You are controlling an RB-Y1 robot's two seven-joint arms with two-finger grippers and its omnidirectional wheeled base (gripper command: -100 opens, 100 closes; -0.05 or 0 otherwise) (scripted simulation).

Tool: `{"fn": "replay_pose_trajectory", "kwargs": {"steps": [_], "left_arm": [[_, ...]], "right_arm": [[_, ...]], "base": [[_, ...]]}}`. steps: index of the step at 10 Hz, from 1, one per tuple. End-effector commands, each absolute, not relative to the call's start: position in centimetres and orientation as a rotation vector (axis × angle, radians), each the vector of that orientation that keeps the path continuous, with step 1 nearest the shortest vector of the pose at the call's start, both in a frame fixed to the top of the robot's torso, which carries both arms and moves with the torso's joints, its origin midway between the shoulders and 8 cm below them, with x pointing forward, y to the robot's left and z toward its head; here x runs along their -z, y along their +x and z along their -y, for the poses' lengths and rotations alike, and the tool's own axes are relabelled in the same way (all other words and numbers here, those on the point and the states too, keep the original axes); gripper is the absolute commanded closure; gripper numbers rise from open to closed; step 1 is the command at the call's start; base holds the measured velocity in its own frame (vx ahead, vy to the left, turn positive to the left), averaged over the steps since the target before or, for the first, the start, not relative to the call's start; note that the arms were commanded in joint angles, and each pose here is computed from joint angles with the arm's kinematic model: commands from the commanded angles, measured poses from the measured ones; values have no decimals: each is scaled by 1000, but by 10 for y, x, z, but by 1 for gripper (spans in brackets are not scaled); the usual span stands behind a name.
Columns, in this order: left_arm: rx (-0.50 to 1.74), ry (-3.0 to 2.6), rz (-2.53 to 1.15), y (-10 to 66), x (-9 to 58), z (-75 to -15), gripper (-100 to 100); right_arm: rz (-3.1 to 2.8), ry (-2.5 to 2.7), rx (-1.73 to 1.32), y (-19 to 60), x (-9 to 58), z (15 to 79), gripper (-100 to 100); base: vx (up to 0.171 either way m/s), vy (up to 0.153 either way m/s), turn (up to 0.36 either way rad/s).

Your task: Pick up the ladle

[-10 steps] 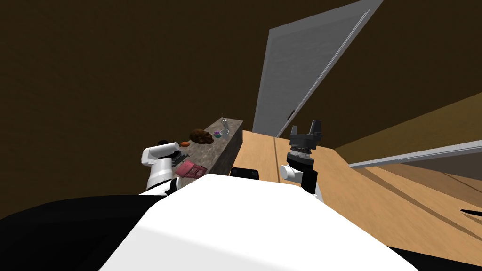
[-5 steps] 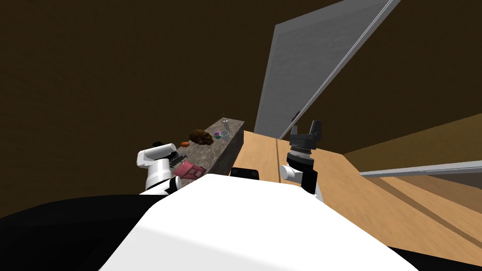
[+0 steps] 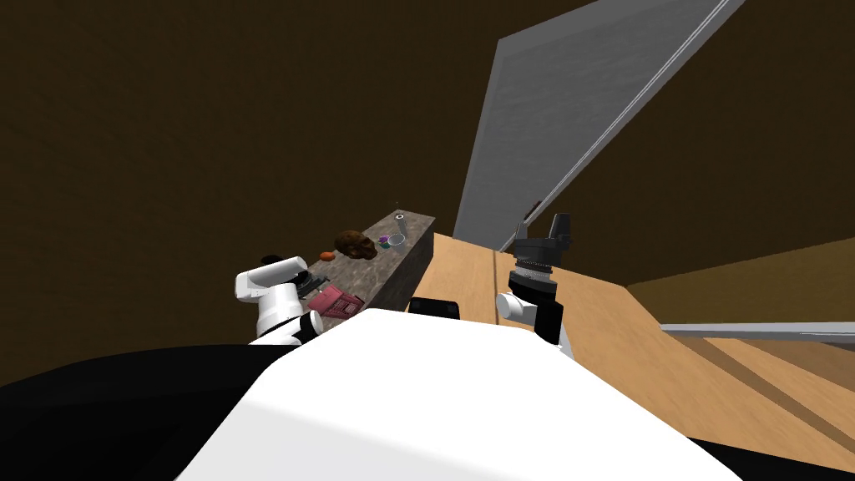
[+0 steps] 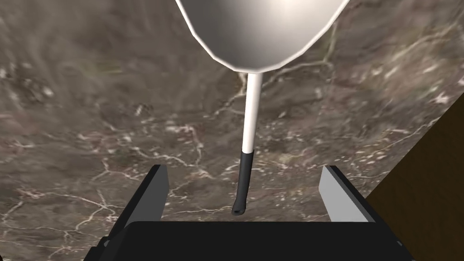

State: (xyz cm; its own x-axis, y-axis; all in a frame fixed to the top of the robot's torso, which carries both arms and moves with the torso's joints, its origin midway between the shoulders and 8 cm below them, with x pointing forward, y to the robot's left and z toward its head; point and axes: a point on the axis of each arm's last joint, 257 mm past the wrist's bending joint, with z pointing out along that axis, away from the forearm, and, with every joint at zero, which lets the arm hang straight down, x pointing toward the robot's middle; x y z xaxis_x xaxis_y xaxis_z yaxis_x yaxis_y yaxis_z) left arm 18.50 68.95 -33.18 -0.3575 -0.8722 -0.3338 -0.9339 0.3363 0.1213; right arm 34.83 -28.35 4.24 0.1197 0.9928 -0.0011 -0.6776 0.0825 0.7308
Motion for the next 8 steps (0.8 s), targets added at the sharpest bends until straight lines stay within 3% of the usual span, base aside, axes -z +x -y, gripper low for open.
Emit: {"fn": "replay_pose_trajectory", "kwargs": {"steps": [1,8], "left_arm": [[-426,-1628,-2395,180,335,-697,-100],[-415,-1536,-2449,165,346,-714,-100]], "right_arm": [[-593,667,-1362,348,-42,284,0],[-593,667,-1362,348,-42,284,0]], "base": [[61,-31,139],[83,-54,97]]}}
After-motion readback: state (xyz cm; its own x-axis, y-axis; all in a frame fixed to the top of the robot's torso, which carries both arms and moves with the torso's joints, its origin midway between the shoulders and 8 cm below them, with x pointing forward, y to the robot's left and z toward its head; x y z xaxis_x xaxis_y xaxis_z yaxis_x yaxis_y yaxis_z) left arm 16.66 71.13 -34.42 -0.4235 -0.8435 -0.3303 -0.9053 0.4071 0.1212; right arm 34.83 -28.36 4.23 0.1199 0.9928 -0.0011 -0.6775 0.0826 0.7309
